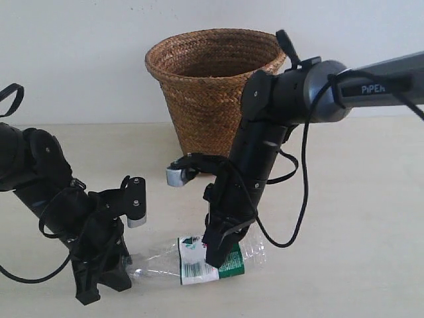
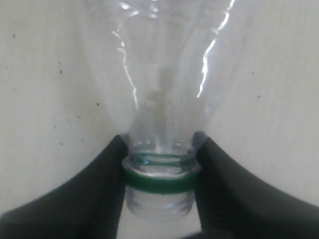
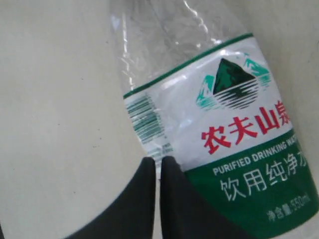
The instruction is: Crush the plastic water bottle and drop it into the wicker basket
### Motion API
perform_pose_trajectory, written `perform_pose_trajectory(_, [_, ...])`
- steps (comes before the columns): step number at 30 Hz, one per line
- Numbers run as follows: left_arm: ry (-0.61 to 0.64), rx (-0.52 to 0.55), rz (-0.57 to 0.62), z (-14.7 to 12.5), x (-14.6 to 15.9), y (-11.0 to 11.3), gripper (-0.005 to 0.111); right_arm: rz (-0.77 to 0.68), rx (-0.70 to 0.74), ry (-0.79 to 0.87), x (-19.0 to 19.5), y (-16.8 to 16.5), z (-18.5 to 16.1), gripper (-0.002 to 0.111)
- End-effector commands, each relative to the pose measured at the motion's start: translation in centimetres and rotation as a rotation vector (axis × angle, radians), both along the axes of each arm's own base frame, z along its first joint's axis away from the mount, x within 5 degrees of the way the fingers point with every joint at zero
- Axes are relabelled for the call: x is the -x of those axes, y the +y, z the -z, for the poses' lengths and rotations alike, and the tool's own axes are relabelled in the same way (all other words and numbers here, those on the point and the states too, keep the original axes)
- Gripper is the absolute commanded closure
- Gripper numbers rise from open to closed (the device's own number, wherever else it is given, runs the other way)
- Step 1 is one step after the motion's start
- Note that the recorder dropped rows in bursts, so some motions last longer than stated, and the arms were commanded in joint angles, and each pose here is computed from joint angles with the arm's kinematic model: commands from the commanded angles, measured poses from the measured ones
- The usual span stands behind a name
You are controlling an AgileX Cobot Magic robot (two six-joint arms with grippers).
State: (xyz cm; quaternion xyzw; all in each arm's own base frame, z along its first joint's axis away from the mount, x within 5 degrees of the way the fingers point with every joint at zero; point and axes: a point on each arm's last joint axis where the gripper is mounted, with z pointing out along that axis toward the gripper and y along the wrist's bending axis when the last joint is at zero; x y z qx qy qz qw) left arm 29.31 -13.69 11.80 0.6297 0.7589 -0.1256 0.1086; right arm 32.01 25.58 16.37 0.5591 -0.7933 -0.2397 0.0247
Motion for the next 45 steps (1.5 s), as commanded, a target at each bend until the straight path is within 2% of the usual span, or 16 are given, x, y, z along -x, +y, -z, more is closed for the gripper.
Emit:
perform_pose_trajectory(1, [0.004,-0.001,-0.005,0.0,0.1,0.1,0.102,0.046,0.025,-0.023,-0.9,0.1,2.7,0.108])
perform_pose_trajectory(6, [0.004,-0.001,-0.005,0.0,0.1,0.1,0.102,0.116,0.099,-0.055,-1.8,-0.1,5.4,0.108])
perform_pose_trajectory(10, [0.004,-0.001,-0.005,0.0,0.1,0.1,0.102,0.161,0.107,-0.055,-1.8,-0.1,4.9,0.108])
perform_pose_trajectory(13, [-0.004,-0.001,-0.008,0.0,0.0,0.1,0.102,0.158,0.079,-0.024,-1.3,0.0,2.8,0.108])
perform_pose_trajectory(15, [-0.004,-0.001,-0.008,0.0,0.0,0.1,0.102,0.162,0.027,-0.002,-0.6,0.1,0.2,0.108])
perform_pose_trajectory(16, [-0.006,-0.001,-0.004,0.0,0.0,0.1,0.102,0.177,-0.025,-0.030,-0.3,0.1,-2.0,0.108])
perform_pose_trajectory(18, [-0.004,-0.001,0.017,0.0,0.1,0.1,0.102,0.205,-0.092,-0.089,-0.3,0.3,-4.2,0.108])
perform_pose_trajectory(22, [0.008,0.000,0.032,0.0,0.2,0.0,0.102,0.203,-0.137,-0.173,-0.4,0.2,-6.0,0.108])
perform_pose_trajectory(27, [0.009,0.000,0.032,0.0,0.3,0.0,0.102,0.141,-0.045,-0.157,-0.4,0.6,-3.2,0.108])
perform_pose_trajectory(32, [0.009,0.000,0.032,0.0,0.3,0.0,0.102,0.130,0.051,-0.141,-1.3,0.6,1.4,0.108])
perform_pose_trajectory(45, [0.009,0.000,0.032,0.0,0.3,0.0,0.102,0.132,0.187,-0.163,-2.6,0.1,7.4,0.108])
